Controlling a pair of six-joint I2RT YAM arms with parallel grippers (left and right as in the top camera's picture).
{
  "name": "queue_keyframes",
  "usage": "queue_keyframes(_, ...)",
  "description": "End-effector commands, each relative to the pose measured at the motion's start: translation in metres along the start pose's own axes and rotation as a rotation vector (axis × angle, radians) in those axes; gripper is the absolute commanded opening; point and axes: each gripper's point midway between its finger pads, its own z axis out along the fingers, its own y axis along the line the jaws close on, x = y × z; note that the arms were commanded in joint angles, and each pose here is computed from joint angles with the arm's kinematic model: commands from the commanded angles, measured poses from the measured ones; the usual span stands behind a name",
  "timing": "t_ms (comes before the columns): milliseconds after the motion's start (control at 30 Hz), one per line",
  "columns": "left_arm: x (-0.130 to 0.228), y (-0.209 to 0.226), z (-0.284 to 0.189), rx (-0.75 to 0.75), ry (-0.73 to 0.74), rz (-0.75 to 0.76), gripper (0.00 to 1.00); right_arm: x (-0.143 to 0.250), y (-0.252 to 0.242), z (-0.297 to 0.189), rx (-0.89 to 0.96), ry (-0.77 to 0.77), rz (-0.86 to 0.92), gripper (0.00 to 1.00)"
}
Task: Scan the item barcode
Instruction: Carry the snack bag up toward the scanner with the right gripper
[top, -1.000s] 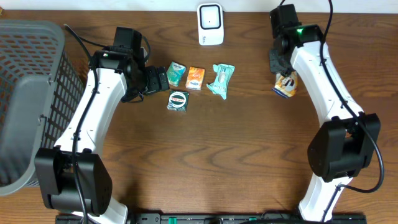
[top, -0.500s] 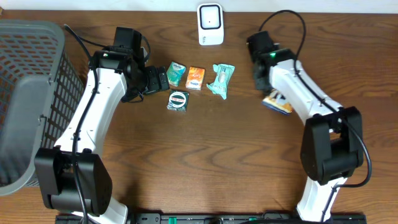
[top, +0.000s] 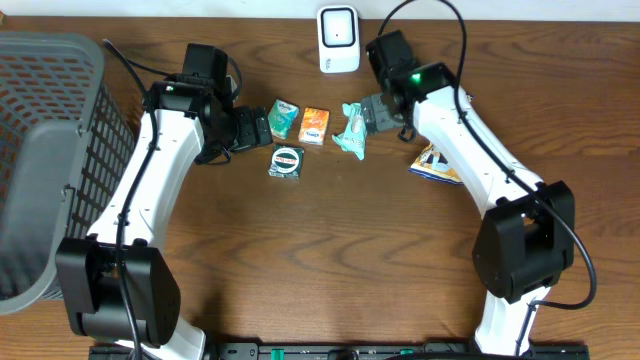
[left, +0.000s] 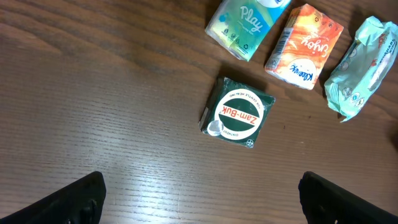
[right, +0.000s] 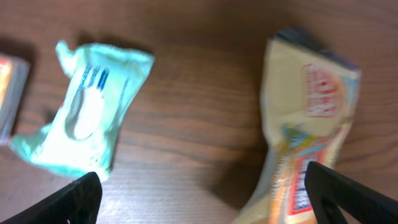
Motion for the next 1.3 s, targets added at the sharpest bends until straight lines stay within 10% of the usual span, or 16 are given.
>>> queue_keyframes(0,-0.003,0.001,-0.002,-0.009,-0.008,0.007,0.98,-0.006,-0.030,-0.009,0.082,-0.019,0.034,0.99)
queue_keyframes(667,-0.003,0.001,-0.002,-0.009,-0.008,0.007,0.97,0.074,-0.081,0.075,0.247,0.090,0.153,0.99)
queue_keyframes(1000,-0.003,0.001,-0.002,-0.009,-0.008,0.007,0.98,0.064,-0.073,0.068,0.122,0.099,0.174,0.25)
queue_keyframes(1267,-0.003,0.001,-0.002,-0.009,-0.008,0.007,0.98,0.019,-0.004,0.006,-0.385,0.032,0.106,0.13)
